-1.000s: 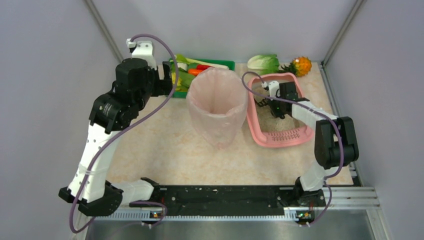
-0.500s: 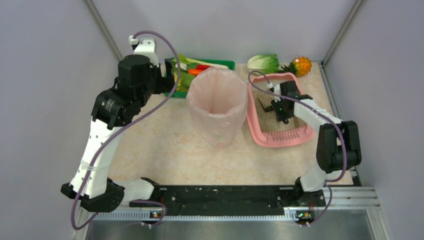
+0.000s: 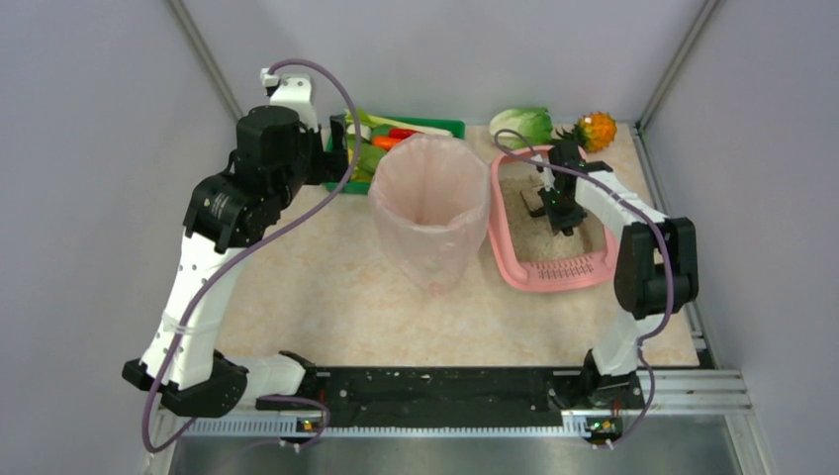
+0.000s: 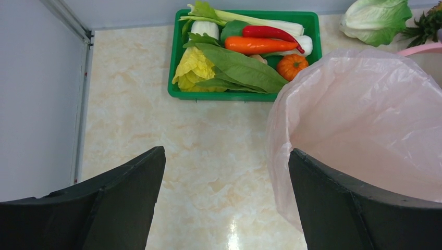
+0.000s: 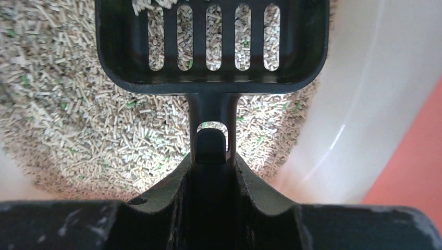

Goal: Clean the litter box

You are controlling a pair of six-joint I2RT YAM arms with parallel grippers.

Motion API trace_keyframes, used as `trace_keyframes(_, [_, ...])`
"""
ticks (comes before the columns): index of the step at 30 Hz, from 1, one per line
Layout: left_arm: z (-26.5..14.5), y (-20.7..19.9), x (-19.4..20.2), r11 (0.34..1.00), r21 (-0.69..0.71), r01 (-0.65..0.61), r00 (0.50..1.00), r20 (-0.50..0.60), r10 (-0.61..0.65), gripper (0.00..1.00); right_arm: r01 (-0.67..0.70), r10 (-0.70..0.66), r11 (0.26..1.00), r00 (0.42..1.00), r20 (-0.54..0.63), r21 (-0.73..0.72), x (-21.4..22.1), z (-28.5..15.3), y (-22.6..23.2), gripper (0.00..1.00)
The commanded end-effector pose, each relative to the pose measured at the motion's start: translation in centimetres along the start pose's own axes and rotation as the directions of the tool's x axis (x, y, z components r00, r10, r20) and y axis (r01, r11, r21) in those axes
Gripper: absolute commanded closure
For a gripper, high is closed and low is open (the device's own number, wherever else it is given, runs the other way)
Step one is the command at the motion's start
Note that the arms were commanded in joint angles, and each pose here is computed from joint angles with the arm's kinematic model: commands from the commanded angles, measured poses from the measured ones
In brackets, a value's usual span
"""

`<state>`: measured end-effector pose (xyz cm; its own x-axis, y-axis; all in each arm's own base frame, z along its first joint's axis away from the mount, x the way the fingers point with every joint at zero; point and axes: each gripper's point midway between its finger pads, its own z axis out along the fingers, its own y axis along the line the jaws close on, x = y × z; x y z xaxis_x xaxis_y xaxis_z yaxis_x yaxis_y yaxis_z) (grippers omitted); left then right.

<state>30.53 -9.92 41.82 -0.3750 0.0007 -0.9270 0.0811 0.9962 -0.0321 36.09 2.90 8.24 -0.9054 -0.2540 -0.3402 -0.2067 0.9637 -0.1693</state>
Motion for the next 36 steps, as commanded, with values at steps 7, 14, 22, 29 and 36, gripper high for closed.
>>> trace_keyframes(7, [-1.1, 0.5, -2.0, 1.000, -0.007, 0.013, 0.997, 0.078, -0.013, 0.07, -0.014, 0.015, 1.000, 0.994, -0.109, 0.011, 0.2, 2.0, 0.0, 1.00])
trace_keyframes(14, [-1.3, 0.9, -2.2, 1.000, -0.021, 0.014, 0.996, 0.086, -0.012, 0.07, -0.031, 0.030, 0.999, 0.997, -0.067, -0.014, -2.9, 3.7, 0.3, 1.00])
trace_keyframes(22, [-2.0, 1.3, -2.2, 0.999, -0.030, 0.030, 0.995, 0.093, -0.027, 0.07, -0.061, 0.058, 0.994, 0.998, -0.037, -0.093, -4.4, 2.6, 1.4, 1.00])
trace_keyframes(29, [-2.4, 1.4, -2.1, 0.999, -0.023, 0.041, 0.992, 0.120, -0.038, 0.07, -0.067, 0.065, 0.995, 0.998, -0.022, -0.073, -3.5, -2.4, 0.5, 1.00])
trace_keyframes(36, [-2.4, 0.8, -2.6, 1.000, 0.014, 0.027, 0.990, 0.140, -0.029, 0.07, -0.053, 0.050, 0.998, 0.994, -0.102, -0.030, -1.5, -4.8, -0.6, 1.00])
